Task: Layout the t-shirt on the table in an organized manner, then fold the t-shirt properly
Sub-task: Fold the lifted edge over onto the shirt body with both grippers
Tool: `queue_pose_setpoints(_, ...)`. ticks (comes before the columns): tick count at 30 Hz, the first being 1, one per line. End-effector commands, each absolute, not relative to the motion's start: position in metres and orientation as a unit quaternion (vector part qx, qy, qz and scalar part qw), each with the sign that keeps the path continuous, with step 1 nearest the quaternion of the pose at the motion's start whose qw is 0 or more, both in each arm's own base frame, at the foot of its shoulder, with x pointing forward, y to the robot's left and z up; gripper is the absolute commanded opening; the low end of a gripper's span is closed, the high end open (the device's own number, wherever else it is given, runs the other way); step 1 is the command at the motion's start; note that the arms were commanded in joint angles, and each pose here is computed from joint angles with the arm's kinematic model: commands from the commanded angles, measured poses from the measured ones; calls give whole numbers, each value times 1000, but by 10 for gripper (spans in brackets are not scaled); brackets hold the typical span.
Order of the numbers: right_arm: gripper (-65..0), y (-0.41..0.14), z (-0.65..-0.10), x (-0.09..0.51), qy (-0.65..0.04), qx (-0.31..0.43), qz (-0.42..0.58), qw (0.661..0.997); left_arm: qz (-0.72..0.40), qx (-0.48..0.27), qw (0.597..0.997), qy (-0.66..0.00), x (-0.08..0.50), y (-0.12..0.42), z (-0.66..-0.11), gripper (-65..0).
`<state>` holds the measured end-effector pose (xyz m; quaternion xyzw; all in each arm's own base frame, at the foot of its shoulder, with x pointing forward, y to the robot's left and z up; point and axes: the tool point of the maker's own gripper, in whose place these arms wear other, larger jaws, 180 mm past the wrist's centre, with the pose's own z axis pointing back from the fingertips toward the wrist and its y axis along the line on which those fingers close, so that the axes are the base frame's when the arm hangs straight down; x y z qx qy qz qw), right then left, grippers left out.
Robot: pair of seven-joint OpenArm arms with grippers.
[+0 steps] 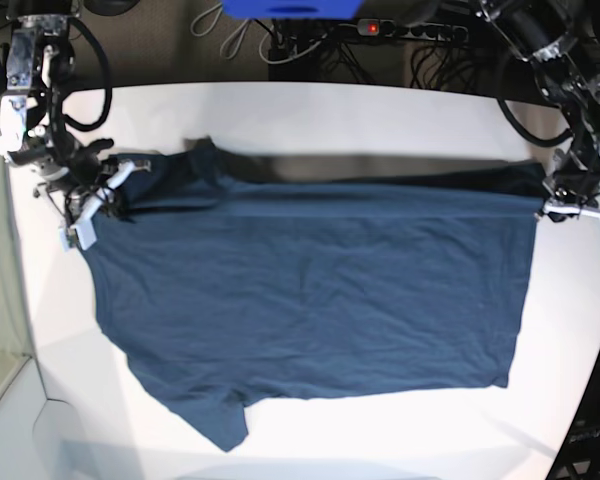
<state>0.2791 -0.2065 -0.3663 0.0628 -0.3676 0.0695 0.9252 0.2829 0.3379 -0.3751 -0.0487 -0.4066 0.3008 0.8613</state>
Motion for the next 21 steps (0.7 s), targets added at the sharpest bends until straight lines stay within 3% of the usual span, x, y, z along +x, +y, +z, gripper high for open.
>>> queue_pose_setpoints(1,-650,-210,-354,292,-390,56,74,916,296,-40,851,-432,293,347,-359,-650)
queue_pose_setpoints(21,-650,-211,-364,343,-383,68,71,919,250,-63,863,-435,341,332,-351,-650)
